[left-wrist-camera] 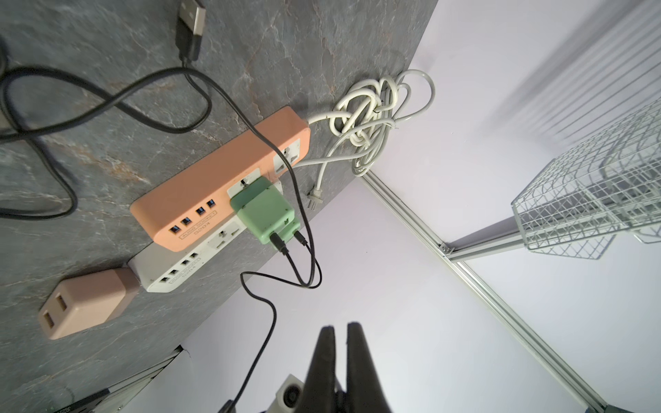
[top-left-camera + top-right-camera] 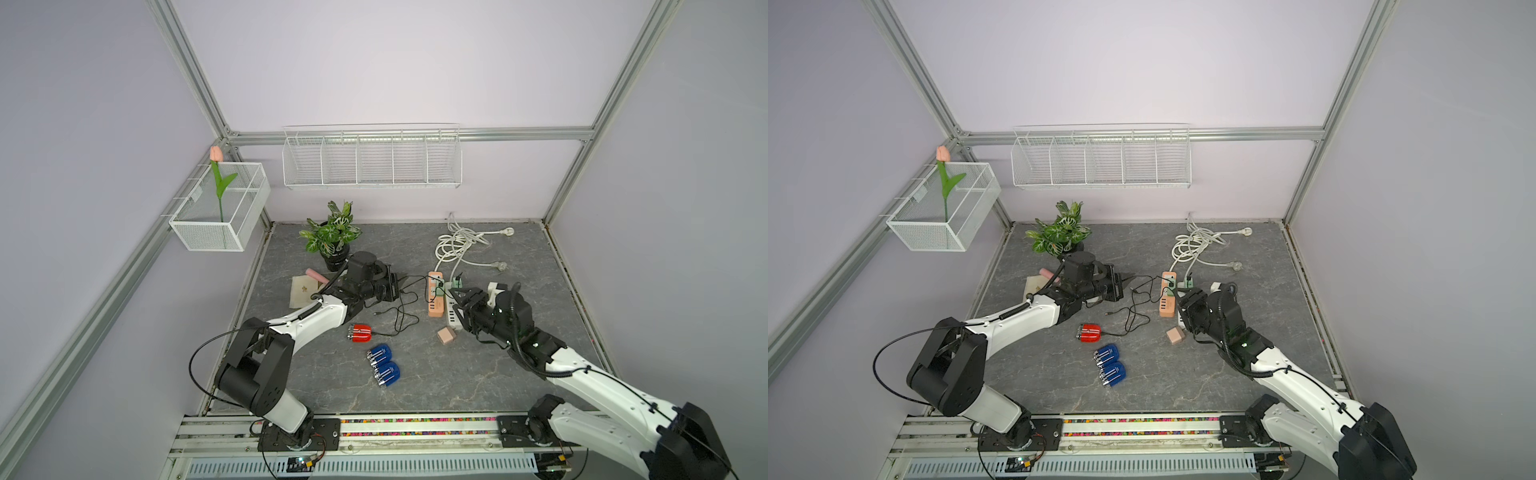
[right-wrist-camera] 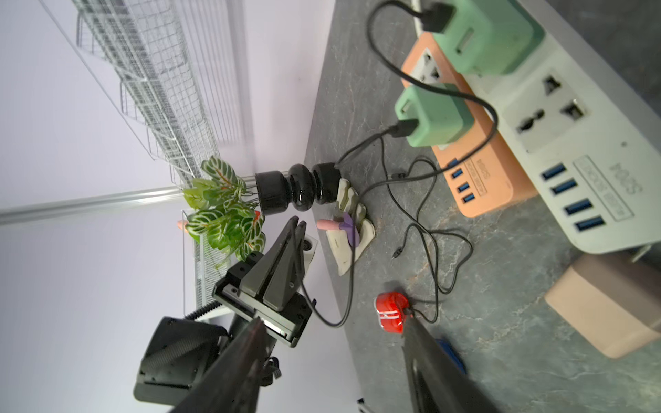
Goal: Charge the electric shaver
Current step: Pick up the charging cable from the center of the board.
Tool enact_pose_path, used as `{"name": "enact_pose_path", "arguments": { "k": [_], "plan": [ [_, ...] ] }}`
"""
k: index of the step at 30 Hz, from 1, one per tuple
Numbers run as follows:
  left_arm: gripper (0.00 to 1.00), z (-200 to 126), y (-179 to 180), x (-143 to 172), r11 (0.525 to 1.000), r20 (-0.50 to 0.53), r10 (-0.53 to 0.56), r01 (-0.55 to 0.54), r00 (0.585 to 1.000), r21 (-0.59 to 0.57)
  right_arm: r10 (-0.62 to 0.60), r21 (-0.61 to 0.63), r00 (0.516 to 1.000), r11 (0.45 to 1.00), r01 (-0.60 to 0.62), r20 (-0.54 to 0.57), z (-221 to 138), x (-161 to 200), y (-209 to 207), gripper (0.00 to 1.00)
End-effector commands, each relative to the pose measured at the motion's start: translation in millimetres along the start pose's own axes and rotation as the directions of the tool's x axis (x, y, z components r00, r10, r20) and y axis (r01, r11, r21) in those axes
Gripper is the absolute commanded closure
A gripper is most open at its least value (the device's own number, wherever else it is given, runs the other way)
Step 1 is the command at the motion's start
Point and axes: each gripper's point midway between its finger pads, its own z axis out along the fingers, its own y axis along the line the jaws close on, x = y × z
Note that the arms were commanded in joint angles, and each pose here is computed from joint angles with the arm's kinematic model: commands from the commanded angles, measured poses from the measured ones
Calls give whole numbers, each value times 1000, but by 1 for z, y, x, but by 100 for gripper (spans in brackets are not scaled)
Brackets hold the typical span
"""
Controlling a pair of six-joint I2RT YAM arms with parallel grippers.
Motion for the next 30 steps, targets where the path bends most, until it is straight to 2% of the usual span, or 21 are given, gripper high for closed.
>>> {"name": "enact_pose_path", "arguments": {
  "k": [1,5,11,15,20,22,30],
  "plan": [
    [100,-14,-16,21,999,-72,47,-48,996,-8,-145,-2,989,989,145,-26,-16,2,25,32],
    [100,-18,-20,34,990,-131,131,-135,983,-26,-293,-6,954,956,293,-71,-17,2,47,33],
    [100,-22,-33,57,969,-211,231,-243,950,-33,-441,-147,860,897,417,-255,30,8,88,34],
    [100,-21,-35,62,960,-234,256,-274,938,-48,-431,-240,838,899,366,-335,56,8,96,38],
    [100,-15,-37,62,959,-244,257,-277,935,-50,-391,-334,823,905,263,-412,73,17,103,53],
    [100,-13,-36,61,959,-244,256,-277,935,-55,-383,-361,821,902,235,-423,74,19,106,55],
    [100,-5,-38,57,959,-240,257,-278,936,-55,-323,-332,819,927,173,-475,78,26,87,65]
  ]
}}
